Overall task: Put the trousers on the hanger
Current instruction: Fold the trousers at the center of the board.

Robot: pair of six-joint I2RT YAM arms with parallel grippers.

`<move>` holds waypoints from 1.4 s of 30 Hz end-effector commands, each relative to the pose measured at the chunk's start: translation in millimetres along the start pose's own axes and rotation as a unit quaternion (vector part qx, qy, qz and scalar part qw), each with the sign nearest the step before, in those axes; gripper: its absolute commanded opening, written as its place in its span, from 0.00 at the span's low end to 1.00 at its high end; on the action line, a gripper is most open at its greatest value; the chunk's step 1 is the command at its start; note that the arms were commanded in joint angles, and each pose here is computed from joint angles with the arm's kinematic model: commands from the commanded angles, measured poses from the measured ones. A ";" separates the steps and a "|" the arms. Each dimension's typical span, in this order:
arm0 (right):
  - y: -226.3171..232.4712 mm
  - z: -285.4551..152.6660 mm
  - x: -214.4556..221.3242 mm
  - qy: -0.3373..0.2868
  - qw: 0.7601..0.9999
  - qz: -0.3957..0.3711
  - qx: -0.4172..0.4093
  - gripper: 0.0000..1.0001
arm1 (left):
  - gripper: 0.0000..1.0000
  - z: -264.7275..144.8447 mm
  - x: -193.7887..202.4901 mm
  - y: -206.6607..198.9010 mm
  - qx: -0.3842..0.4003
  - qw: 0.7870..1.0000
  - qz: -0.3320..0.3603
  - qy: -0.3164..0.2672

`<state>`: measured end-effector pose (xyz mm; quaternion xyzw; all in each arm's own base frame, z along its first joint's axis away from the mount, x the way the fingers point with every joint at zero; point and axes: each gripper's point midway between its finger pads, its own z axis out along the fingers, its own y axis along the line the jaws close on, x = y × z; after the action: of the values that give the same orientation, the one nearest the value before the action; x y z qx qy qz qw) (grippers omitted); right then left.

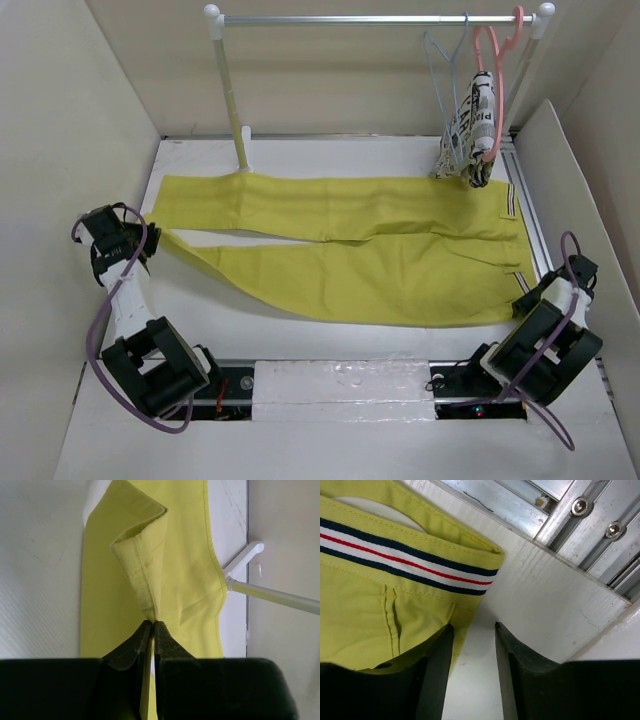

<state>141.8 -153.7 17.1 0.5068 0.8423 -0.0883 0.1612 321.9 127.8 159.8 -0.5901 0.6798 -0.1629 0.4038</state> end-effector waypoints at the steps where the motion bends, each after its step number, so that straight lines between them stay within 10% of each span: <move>1: 9.6 3.9 -29.8 -0.046 0.999 0.014 -0.013 0.44 | 0.00 1.6 -6.4 -7.7 0.015 1.000 0.006 -0.013; 9: 23.4 6.2 -29.0 -0.023 0.999 0.019 0.019 0.00 | 0.00 5.0 -8.1 0.9 0.000 1.000 0.014 -0.021; 16: 26.8 -17.8 -48.0 -0.091 0.995 0.023 -0.027 0.00 | 0.00 2.4 -11.7 -8.7 0.008 1.000 0.009 -0.020; 22: 30.3 -40.0 -58.8 -0.141 0.986 0.057 -0.067 0.41 | 0.00 0.3 -11.1 -12.3 0.015 1.000 0.007 -0.018; 30: 16.0 -15.0 -41.9 -0.095 0.992 0.077 -0.040 0.59 | 0.00 1.2 -7.7 -7.8 0.011 1.000 0.011 -0.013; 42: 26.8 6.8 -32.7 -0.060 0.988 0.135 -0.054 0.42 | 0.00 2.5 -6.2 -3.5 0.014 1.000 0.006 -0.019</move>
<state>170.9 -164.4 20.2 0.5877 0.7717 -0.0565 0.2364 322.2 130.5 152.7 -0.5937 0.6816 -0.1557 0.3984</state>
